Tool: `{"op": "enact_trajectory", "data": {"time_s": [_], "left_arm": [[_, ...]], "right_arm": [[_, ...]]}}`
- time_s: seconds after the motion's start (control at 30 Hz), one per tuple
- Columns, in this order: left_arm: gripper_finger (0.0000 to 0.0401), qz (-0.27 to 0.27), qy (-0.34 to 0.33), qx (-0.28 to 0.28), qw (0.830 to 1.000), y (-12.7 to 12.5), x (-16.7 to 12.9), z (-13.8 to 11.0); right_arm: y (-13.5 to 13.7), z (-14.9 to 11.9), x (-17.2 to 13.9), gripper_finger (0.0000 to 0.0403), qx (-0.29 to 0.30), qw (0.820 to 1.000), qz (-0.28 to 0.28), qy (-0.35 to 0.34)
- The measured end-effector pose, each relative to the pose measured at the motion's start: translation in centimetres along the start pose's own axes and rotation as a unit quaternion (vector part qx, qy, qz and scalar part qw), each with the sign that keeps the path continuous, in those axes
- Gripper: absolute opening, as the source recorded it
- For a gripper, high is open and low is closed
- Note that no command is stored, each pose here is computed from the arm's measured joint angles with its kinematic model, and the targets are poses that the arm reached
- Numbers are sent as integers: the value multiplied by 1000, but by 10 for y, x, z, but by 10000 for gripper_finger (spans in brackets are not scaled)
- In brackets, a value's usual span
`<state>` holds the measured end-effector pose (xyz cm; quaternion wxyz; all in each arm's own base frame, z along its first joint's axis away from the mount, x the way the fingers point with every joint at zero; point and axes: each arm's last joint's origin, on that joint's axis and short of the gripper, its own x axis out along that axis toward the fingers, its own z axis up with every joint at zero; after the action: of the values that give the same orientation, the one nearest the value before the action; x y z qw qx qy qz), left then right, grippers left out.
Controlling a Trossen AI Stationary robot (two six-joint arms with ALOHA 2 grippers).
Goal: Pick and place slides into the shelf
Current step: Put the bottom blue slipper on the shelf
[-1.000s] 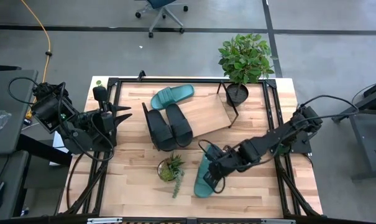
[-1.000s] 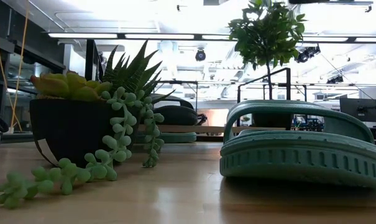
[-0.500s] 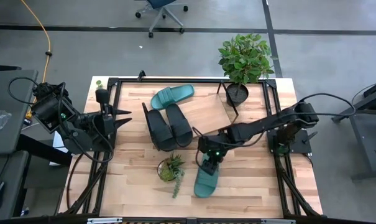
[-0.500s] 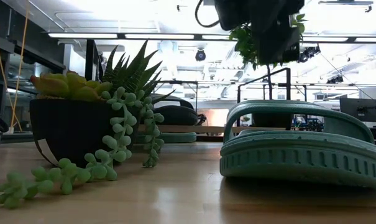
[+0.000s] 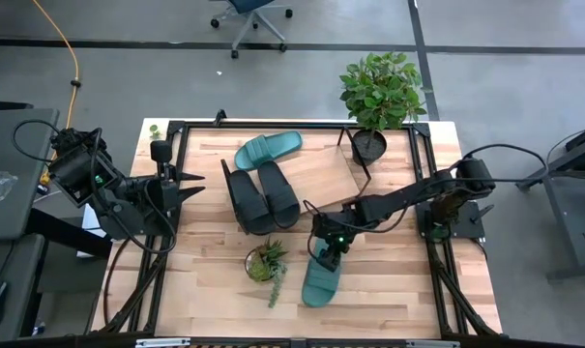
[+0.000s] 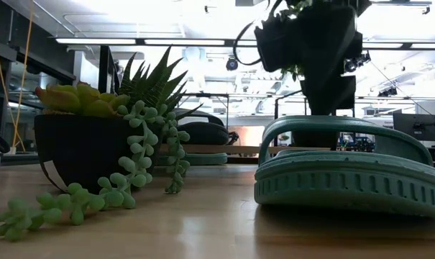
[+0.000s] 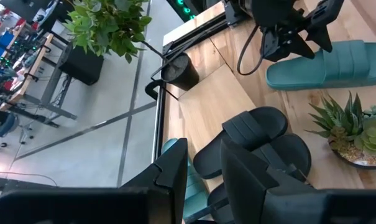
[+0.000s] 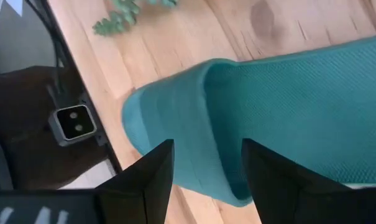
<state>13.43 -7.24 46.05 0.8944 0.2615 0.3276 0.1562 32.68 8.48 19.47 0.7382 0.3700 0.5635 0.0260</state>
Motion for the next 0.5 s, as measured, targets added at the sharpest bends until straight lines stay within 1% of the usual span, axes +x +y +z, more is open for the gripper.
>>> {"op": "enact_trajectory", "data": {"time_s": [0.17,0.23,0.4,0.5], "left_arm": [[85,0,0,0,1000,0,0,0],[85,0,0,0,1000,0,0,0],[85,0,0,-2,1000,0,0,0],[85,0,0,-5,1000,0,0,0]], "right_arm": [[0,2,5,177,-9,1000,12,-10],[-3,3,10,177,-8,1000,8,-4],[-7,5,28,177,-13,999,22,25],[-4,7,33,177,-28,999,42,20]]}}
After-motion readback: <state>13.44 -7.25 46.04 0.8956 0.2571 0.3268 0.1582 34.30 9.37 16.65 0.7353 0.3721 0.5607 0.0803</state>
